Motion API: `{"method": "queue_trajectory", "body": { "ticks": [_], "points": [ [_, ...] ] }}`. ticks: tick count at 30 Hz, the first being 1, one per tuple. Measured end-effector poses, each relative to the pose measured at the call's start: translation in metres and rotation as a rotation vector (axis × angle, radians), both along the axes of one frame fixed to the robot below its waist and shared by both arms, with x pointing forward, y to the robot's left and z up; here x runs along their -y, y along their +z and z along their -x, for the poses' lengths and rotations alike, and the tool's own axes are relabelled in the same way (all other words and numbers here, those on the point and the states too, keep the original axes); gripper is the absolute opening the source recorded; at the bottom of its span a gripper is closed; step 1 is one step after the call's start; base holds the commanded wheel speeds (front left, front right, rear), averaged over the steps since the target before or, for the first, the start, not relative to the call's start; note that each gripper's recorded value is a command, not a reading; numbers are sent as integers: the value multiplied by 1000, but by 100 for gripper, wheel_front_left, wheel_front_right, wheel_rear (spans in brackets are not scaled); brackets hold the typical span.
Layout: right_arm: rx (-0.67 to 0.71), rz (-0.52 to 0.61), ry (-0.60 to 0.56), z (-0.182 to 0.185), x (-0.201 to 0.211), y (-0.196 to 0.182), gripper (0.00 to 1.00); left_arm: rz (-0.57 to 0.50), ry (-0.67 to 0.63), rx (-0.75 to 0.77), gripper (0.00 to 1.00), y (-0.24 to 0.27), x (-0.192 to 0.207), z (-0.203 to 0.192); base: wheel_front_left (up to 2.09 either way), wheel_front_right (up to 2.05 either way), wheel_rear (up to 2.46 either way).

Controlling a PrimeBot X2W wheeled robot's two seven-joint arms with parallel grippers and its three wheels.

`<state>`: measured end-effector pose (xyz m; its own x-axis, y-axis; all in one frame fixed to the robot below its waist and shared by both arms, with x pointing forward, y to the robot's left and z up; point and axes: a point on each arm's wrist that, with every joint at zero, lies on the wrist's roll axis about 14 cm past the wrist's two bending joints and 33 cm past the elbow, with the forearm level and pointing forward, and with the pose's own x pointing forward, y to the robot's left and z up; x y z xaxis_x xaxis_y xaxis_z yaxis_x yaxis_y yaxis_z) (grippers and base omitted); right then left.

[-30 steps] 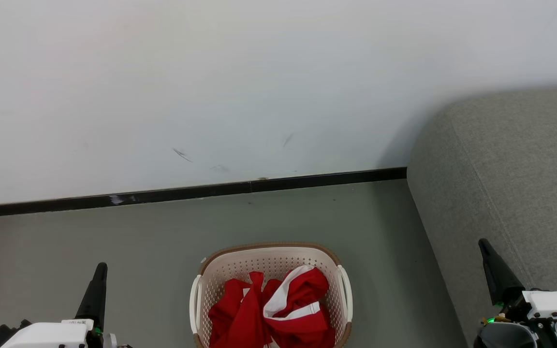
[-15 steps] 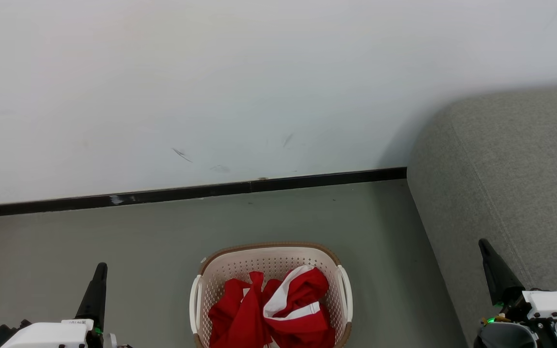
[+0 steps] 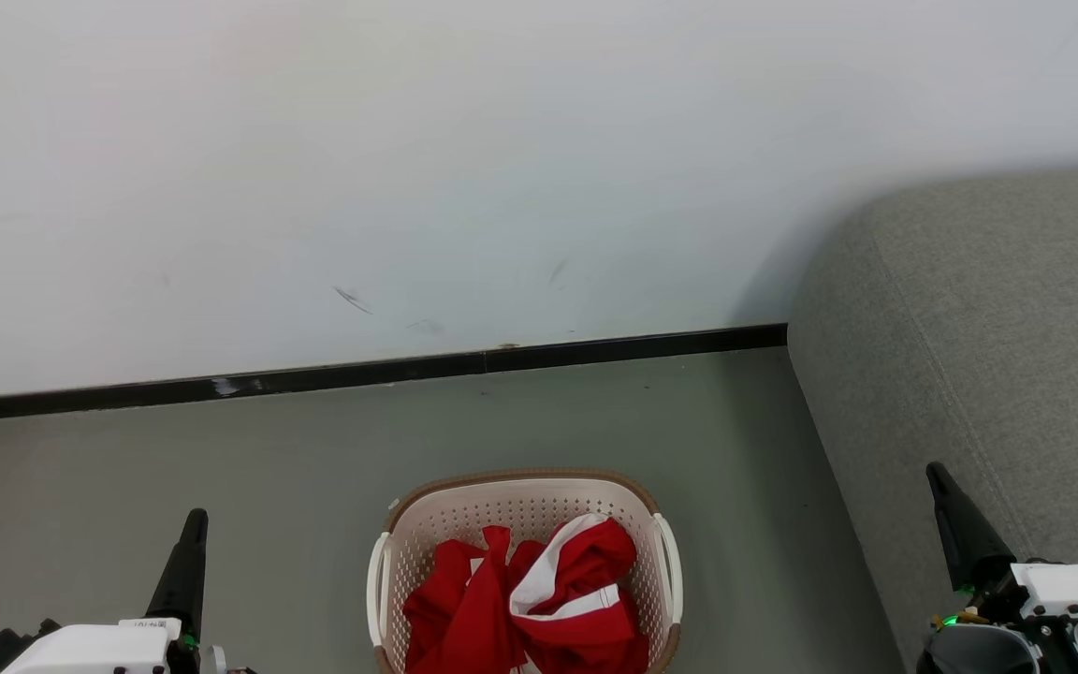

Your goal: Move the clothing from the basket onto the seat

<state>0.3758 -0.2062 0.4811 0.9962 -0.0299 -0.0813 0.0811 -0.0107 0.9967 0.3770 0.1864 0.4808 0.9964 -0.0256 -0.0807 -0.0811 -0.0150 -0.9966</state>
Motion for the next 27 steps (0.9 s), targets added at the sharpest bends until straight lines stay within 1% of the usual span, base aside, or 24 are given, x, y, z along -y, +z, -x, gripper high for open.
{"method": "queue_trajectory", "body": {
  "ticks": [27],
  "points": [
    [0,0,0,0,0,0,0,0,0,0,0,0,0,0,0,0,0]
  ]
}}
